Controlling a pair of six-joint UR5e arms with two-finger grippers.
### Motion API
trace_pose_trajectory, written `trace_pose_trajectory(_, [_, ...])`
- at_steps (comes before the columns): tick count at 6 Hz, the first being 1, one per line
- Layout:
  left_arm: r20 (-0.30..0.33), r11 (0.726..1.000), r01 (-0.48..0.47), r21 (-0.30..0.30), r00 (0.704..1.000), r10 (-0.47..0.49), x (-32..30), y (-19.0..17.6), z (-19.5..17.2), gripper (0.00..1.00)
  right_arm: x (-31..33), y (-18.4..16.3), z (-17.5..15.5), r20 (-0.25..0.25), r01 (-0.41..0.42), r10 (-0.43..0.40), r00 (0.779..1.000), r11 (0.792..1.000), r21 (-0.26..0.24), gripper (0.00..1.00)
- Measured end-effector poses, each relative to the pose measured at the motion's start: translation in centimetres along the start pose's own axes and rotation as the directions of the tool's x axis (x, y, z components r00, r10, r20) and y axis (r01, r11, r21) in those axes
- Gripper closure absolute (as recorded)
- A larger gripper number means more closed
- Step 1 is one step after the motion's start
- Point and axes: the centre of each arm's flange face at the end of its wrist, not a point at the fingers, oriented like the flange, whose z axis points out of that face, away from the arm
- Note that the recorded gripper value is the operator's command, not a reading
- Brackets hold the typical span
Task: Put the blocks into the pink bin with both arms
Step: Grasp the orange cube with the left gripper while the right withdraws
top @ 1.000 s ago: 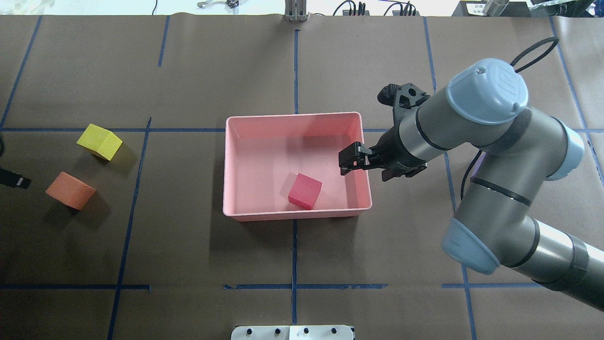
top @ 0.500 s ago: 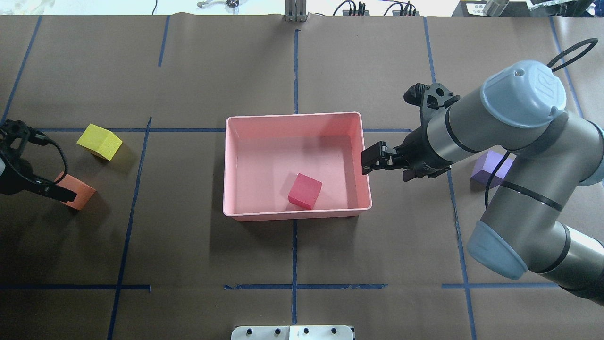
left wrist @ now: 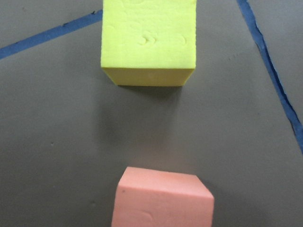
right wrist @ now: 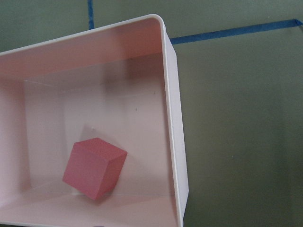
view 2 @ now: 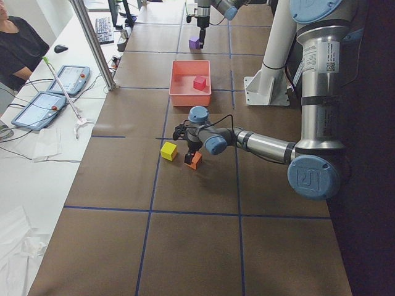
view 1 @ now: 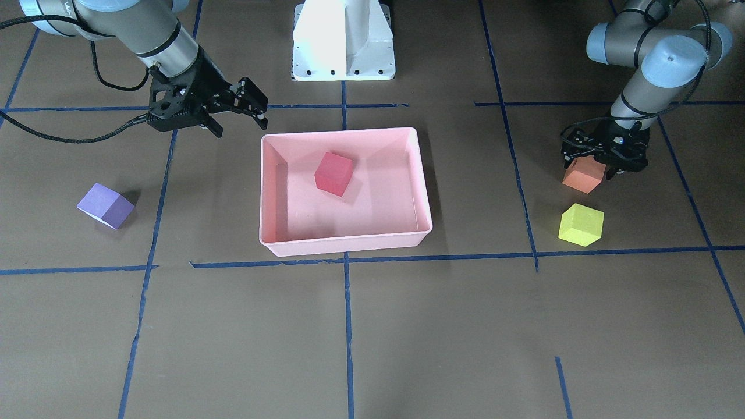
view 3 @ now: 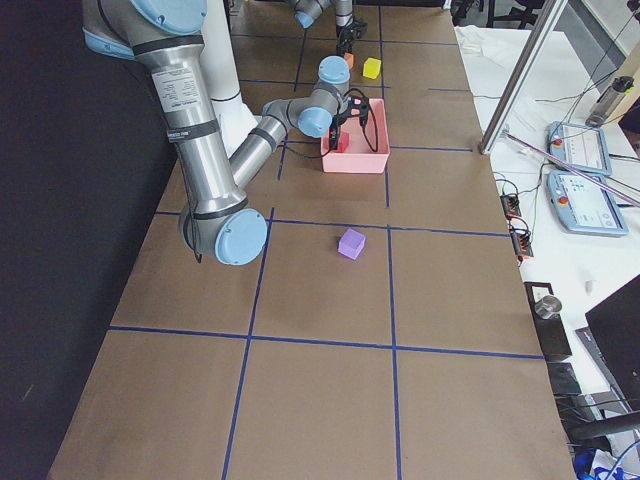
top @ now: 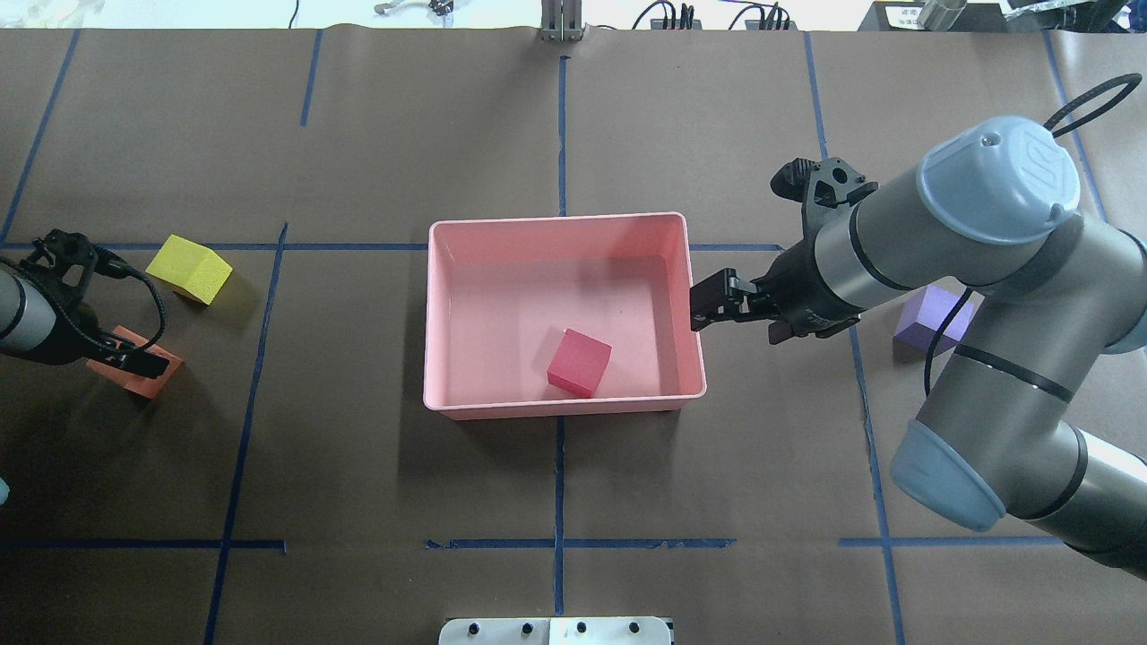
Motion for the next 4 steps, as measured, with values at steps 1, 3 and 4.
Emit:
trace_pose_trajectory(1, [0.010,1.000,-0.008,-0.017,1.000,0.009,0.3,0.5,1.2,0.16,0.1,0.0,0.0,-0.002,-0.001,0.001,1.000,1.000,0.003,0.00])
trace_pose_trajectory(3, [0.011,0.999,-0.013,-0.053,1.000,0.014,0.8,1.3,3.0,0.98,0.3,-0.1,0.1,-0.006,-0.003,0.003,1.000,1.000,0.004,0.00])
trace_pose_trajectory(4, [-0.038,0.998,-0.004,-0.056,0.999,0.002,2.2,1.0,2.1,1.00,0.6,-0.2,0.0,-0.009,-0.008,0.008,1.000,1.000,0.008,0.00])
